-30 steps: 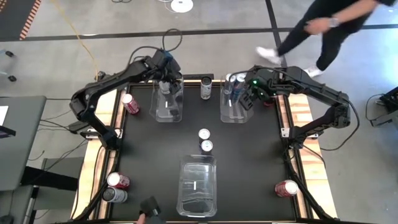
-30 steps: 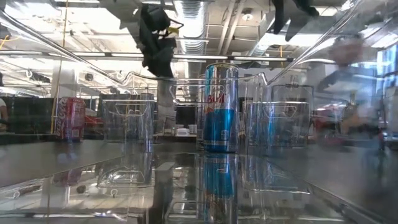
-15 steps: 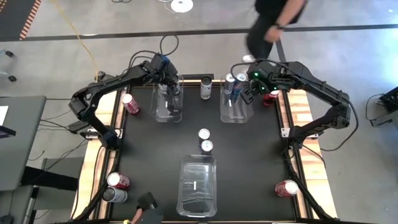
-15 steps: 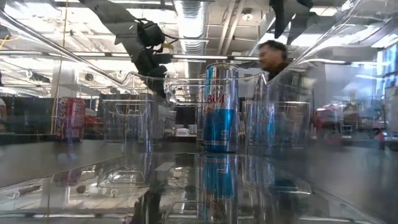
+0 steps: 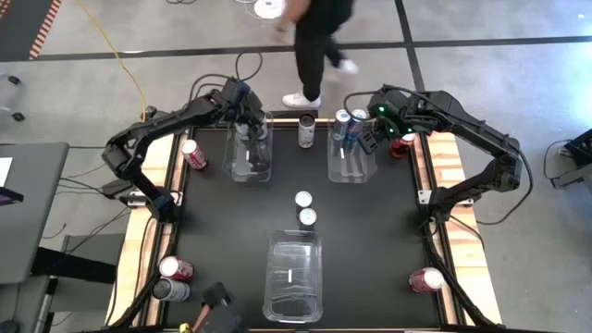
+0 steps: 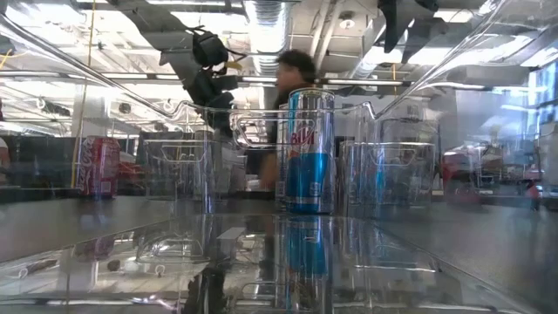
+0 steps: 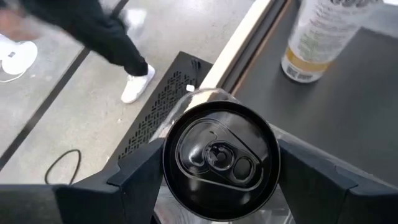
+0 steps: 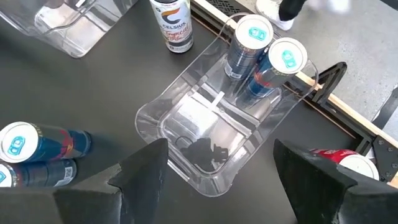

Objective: Sort soda cans
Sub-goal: Put the middle white soda can into the top left transparent bin, then put the bottom white soda can into the top left transparent bin

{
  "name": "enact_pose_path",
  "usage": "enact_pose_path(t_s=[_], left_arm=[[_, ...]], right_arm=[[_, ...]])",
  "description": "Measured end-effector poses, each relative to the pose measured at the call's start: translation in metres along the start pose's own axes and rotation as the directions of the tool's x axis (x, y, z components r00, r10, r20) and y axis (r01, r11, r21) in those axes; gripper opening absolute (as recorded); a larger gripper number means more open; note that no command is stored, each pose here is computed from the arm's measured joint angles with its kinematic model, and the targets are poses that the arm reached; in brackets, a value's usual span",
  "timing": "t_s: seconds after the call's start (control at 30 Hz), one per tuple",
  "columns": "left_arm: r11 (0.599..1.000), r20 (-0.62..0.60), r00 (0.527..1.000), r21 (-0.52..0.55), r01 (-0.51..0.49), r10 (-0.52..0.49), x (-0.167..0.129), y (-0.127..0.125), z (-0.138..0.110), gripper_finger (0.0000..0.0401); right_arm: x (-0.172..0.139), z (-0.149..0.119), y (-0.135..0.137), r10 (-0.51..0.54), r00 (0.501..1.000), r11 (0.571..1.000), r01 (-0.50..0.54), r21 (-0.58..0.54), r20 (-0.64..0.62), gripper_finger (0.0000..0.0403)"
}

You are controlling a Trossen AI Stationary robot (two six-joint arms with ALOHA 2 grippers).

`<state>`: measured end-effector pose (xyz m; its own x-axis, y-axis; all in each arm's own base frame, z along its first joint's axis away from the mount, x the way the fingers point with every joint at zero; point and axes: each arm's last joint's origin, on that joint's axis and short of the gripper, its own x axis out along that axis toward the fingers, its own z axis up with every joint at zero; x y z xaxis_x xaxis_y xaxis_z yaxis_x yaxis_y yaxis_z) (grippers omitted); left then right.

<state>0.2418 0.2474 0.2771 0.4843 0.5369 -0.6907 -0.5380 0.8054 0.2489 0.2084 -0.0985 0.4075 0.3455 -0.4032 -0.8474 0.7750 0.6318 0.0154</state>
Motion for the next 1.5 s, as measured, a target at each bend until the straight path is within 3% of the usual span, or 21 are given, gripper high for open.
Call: enact_pose_path(t_s=[0.13,0.6,0.73,0.9,1.0,1.33,1.5], left_arm=[[0.998,0.031,0.999,-0.054,-0.016,0.017,0.0,0.005,0.002,0.0284],[0.996,0.022,0.998,-0.075,-0.051,0.052,-0.008,0.01,0.008,0.0344],[0.995,0.068,0.995,-0.075,-0.061,0.066,-0.034,0.014,0.025,0.0342],[0.999,0.038,0.999,-0.033,-0.033,0.035,-0.072,0.01,0.037,0.0342],[0.999,0.021,1.0,-0.032,0.001,0.0,-0.098,0.002,0.036,0.0342],[0.987,0.11,0.991,-0.128,0.097,-0.083,-0.199,-0.041,0.018,0.0341],[0.959,0.05,0.982,-0.209,0.189,-0.182,-0.234,-0.064,-0.005,0.0341]], right_arm=[[0.0,0.0,0.001,0.003,1.0,1.0,-0.003,0.007,-0.001,0.031],[-0.001,-0.001,0.003,0.01,1.0,1.0,-0.01,0.006,-0.002,0.031],[-0.001,0.0,0.004,0.021,1.0,1.0,-0.021,-0.001,0.012,0.031],[-0.003,0.014,0.015,0.288,0.954,0.956,-0.282,-0.08,0.086,0.031],[-0.007,0.021,0.025,0.387,0.908,0.92,-0.367,-0.138,0.162,0.031],[0.001,0.029,0.034,0.412,0.894,0.896,-0.36,-0.261,0.179,0.031],[0.01,0.032,0.056,0.542,0.83,0.777,-0.437,-0.453,0.13,0.031]])
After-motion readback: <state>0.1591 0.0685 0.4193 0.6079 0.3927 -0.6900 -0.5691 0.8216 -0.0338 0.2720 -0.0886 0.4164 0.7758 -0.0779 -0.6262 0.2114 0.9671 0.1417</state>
